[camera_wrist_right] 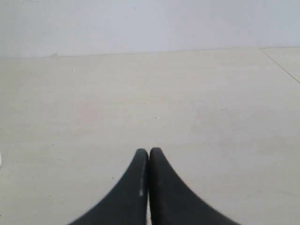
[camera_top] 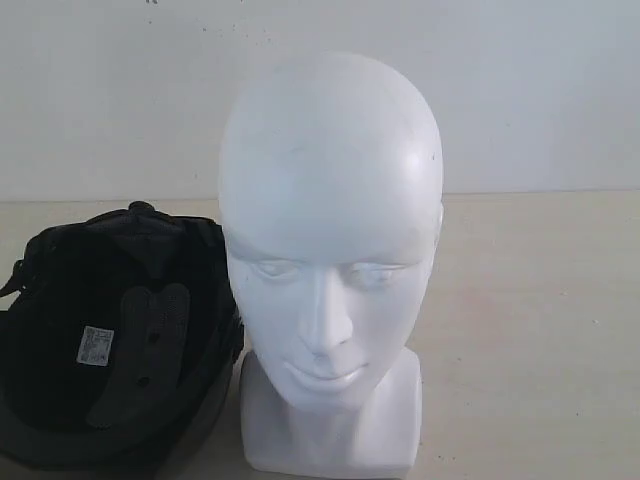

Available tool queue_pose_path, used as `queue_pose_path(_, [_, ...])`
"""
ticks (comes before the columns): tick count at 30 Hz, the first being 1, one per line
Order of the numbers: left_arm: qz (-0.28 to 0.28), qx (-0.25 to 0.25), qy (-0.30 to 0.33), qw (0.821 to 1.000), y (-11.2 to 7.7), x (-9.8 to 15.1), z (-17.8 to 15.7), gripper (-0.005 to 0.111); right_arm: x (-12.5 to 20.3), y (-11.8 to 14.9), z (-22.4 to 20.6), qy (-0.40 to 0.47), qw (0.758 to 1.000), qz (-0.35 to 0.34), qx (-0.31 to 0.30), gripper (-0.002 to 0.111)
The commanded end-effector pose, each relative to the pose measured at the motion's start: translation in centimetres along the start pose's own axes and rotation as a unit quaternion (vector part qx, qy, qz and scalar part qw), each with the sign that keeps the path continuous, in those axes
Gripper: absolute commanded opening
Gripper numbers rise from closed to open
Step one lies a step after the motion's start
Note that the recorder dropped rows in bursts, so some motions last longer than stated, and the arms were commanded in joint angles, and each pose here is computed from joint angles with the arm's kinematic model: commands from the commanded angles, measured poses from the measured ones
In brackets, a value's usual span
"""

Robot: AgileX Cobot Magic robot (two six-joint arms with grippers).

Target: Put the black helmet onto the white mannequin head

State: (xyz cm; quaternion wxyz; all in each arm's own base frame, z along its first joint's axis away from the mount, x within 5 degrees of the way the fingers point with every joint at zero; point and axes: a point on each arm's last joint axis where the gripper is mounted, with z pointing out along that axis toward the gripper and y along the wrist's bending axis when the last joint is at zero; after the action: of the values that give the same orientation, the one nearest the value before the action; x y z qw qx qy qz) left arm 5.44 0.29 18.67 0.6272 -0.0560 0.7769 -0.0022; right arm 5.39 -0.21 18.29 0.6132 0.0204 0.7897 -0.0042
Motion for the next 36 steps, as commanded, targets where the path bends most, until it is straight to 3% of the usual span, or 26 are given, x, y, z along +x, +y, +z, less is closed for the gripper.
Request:
queue_pose_path(1, [0.0,0.005,-0.005,1.0,-0.1,0.0,0.0,0.004,-0.1,0.0,0.0,-0.004,1.0,-0.004,0.001,0.0])
queue_pose_path(18, [0.002,0.014,-0.005,1.0,-0.2,0.0,0.0,0.004,-0.1,0.0,0.0,-0.004,1.0,-0.004,0.001,0.0])
queue_pose_path(22, [0.043,0.006,-0.005,0.999,0.0,0.0,0.0,0.004,-0.1,0.0,0.0,-0.004,1.0,-0.004,0.001,0.0])
queue_pose_path(32, [0.057,0.005,-0.016,0.998,0.0,-0.2,0.0,0.004,-0.1,0.0,0.0,-0.004,1.0,-0.004,0.001,0.0])
queue_pose_path(36, [0.013,0.014,-0.052,0.998,-0.3,-2.0,-0.5,0.004,-0.1,0.0,0.0,-0.004,1.0,-0.004,0.001,0.0])
